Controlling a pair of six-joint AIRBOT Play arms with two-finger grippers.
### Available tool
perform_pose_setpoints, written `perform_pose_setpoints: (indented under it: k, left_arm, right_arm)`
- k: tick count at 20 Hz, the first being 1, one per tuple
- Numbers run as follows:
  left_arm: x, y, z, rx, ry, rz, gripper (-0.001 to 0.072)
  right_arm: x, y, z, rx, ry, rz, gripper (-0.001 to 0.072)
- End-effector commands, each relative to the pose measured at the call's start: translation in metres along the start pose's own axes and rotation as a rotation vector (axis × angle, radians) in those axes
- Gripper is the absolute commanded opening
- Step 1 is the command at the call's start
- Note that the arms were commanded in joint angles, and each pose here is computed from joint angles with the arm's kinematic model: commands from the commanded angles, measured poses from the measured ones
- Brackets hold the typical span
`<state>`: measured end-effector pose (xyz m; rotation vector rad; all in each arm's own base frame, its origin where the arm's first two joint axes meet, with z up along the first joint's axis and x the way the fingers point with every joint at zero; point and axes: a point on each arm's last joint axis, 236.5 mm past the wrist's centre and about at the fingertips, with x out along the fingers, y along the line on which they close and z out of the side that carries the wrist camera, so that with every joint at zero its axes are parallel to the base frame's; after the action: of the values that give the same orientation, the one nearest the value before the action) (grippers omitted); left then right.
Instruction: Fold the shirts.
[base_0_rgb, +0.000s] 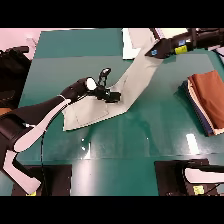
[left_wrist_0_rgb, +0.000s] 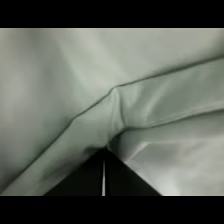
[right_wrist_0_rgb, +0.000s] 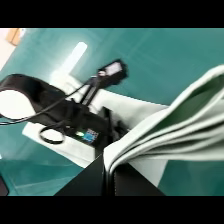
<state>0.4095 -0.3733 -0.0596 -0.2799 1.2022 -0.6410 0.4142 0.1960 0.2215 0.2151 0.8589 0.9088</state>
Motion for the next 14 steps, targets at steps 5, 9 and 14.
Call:
perform_pose_setpoints:
  k: [5, 9, 14]
  left_arm:
    - [-0.095, 0.029, 0.061, 0.042, -0.117, 0.069, 0.0022]
    - [-0.253, 0.064, 0.115, 0.072, -0.401, 0.208, 0.0022]
    - [-0.425, 0.089, 0.114, 0.113, -0.682, 0.447, 0.0023]
  right_arm:
    - [0.045, 0.083, 0.005, -0.112, 0.009, 0.121, 0.0019]
    - [0.112, 0.157, -0.007, -0.182, 0.017, 0.237, 0.002]
    - [0.227, 0.25, -0.044, -0.214, -0.016, 0.4, 0.0326]
